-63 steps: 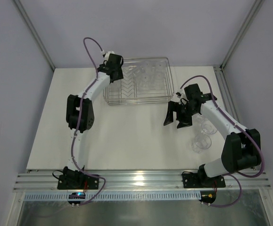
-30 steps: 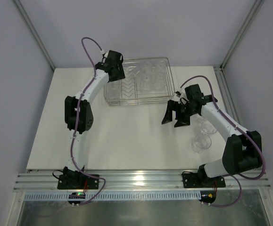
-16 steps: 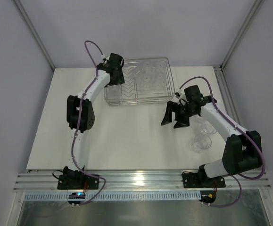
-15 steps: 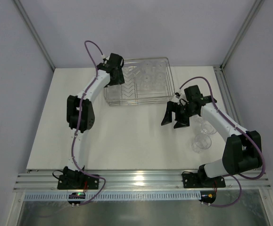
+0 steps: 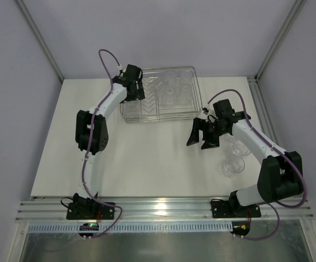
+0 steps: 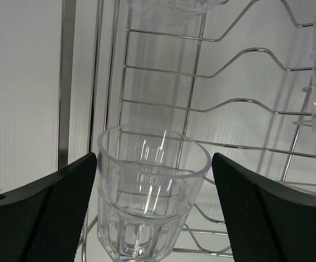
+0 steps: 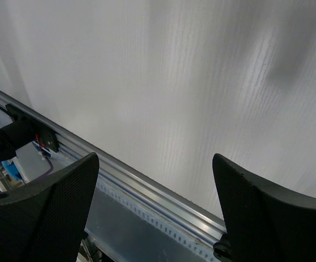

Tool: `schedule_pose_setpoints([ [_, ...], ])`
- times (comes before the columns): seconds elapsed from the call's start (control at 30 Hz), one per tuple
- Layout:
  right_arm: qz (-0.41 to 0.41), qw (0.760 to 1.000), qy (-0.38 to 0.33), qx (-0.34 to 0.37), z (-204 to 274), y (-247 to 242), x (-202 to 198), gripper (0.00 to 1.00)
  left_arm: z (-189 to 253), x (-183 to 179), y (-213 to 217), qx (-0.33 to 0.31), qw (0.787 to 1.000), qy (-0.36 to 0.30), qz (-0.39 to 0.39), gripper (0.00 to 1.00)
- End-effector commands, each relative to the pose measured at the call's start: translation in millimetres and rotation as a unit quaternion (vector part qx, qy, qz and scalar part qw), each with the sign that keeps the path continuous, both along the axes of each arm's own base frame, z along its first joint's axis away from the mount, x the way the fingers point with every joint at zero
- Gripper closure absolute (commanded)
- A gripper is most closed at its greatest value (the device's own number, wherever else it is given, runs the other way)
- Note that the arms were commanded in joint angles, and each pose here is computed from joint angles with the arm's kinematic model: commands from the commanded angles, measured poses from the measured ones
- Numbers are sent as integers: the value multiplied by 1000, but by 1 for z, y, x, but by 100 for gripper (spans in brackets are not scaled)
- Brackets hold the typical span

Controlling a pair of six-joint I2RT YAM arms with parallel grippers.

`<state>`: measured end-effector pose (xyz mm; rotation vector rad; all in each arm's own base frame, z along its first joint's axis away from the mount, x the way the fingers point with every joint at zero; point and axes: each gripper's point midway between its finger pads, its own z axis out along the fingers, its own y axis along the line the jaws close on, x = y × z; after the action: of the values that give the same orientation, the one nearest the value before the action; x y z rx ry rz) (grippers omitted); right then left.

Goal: Unload the cups from the dish rack

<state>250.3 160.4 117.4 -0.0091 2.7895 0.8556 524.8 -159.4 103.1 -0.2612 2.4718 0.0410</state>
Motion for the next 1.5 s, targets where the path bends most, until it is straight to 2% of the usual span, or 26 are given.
schedule_pose_setpoints([
  [0.0, 9, 1000, -23, 6, 6, 3, 2, 13, -20, -27, 9, 21, 997, 63, -33, 12],
  [0.27, 9, 1000, -19, 6, 4, 3, 1, 13, -44, -31, -1, 18, 992, 91, -85, 14],
  [0.37, 7, 1000, -18, 5, 2, 2, 1, 13, -40, -31, -1, 17, 992, 89, -90, 29],
  [0.4, 8, 1000, -18, 5, 2, 3, 2, 13, -35, -31, 0, 15, 992, 87, -88, 43],
  [0.5, 6, 1000, -17, 5, 2, 2, 2, 13, -15, -29, 0, 15, 994, 75, -82, 72],
  [0.57, 8, 1000, -17, 5, 2, 3, 3, 13, 1, -26, 0, 13, 995, 63, -80, 75],
  [0.6, 8, 1000, -15, 4, 1, 3, 3, 13, 7, -24, 0, 12, 995, 58, -78, 82],
  [0.7, 7, 1000, -14, 3, 0, 3, 3, 13, 27, -23, 0, 7, 996, 44, -71, 92],
  [0.8, 6, 1000, -15, 1, 0, 2, 4, 13, 44, -24, 0, 0, 997, 30, -67, 99],
  [0.93, 5, 1000, -14, 0, 0, 2, 4, 13, 53, -27, 1, -2, 997, 25, -67, 100],
  [1.13, 7, 1000, -14, 0, 0, 2, 5, 13, 34, -39, 0, -8, 996, 55, -70, 100],
  [1.23, 7, 1000, -12, -1, 0, 2, 4, 13, 29, -39, 1, -4, 996, 60, -67, 82],
  [1.27, 6, 1000, -11, -1, -1, 1, 4, 13, 26, -40, 0, -7, 995, 65, -69, 78],
  [1.33, 7, 1000, -13, -2, 0, 1, 4, 13, 33, -41, -3, -14, 995, 67, -74, 75],
  [1.47, 6, 1000, -13, -3, -1, 1, 3, 13, 45, -49, -6, -27, 994, 69, -80, 74],
])
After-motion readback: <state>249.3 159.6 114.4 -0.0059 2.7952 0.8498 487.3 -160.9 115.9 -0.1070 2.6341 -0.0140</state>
